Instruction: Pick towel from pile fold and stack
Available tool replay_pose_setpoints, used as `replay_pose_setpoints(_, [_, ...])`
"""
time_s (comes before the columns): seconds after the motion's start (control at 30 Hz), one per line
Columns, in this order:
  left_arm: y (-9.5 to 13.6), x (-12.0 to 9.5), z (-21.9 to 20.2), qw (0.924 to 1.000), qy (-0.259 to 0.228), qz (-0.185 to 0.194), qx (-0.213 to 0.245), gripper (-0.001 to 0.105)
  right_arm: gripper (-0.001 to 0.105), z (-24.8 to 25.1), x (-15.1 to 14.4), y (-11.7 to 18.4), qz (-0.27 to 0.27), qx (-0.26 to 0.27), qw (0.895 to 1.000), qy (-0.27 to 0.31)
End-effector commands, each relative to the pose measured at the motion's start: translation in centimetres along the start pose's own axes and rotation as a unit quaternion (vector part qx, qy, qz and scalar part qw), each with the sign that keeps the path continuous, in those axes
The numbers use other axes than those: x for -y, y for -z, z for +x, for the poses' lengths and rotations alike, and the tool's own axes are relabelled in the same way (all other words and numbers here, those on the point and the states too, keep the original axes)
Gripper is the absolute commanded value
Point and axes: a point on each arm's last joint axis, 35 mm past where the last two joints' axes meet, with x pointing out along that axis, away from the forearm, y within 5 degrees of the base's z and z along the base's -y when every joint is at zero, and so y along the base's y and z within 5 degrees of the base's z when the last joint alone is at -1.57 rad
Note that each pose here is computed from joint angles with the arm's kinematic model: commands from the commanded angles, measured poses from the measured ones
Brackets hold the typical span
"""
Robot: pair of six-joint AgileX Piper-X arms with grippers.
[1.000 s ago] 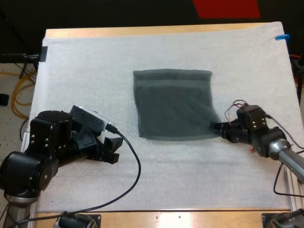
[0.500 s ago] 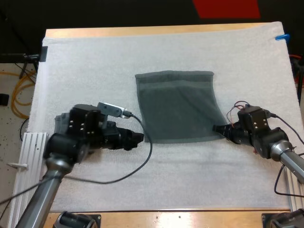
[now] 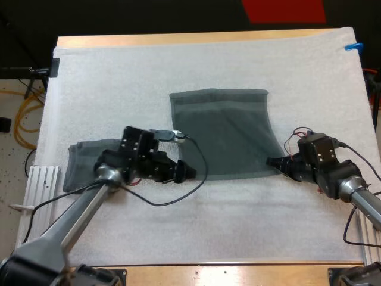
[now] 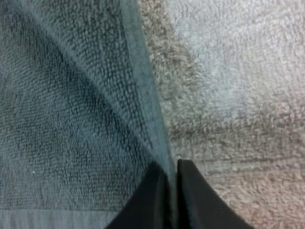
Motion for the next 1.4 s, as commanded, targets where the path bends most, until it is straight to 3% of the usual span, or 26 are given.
replay_pose_setpoints(0.0, [-0.3,0.0,0.4,1.0000,-0.001,-0.002,0.009,0.062,0.000,-0.2,0.0,-0.2,-0.006,0.002,1.000,0.003])
replay_pose_setpoints(0.17, [-0.8,-0.9,1.6,0.9985,-0.043,-0.022,0.026,0.062,0.000,-0.2,0.0,-0.2,-0.010,0.002,1.000,0.003])
replay_pose_setpoints(0.37, [-1.2,-1.4,2.3,0.9979,-0.051,-0.020,0.034,0.062,0.000,-0.2,0.0,-0.2,-0.010,0.002,1.000,0.003])
replay_pose_setpoints(0.53, [-1.0,-2.4,3.9,0.9978,-0.057,-0.033,0.009,0.062,0.000,-0.2,-0.1,-0.2,-0.010,0.001,1.000,-0.001])
replay_pose_setpoints(0.87, [-0.8,-2.5,4.8,0.9983,0.029,-0.039,-0.034,0.062,0.000,-0.2,0.0,-0.1,-0.009,-0.003,1.000,-0.001])
replay_pose_setpoints(1.13, [-1.0,-2.8,5.6,0.9970,0.042,-0.051,-0.040,0.061,0.000,-0.2,-0.1,0.0,-0.009,-0.005,1.000,-0.004])
replay_pose_setpoints(1.27, [-1.0,-2.8,5.6,0.9964,0.042,-0.063,-0.038,0.052,0.000,-0.2,-0.1,0.0,-0.009,-0.005,1.000,-0.004])
replay_pose_setpoints(1.37, [-1.1,-2.8,5.6,0.9966,0.043,-0.061,-0.035,0.038,0.000,-0.2,-0.1,0.0,-0.009,-0.005,1.000,-0.004])
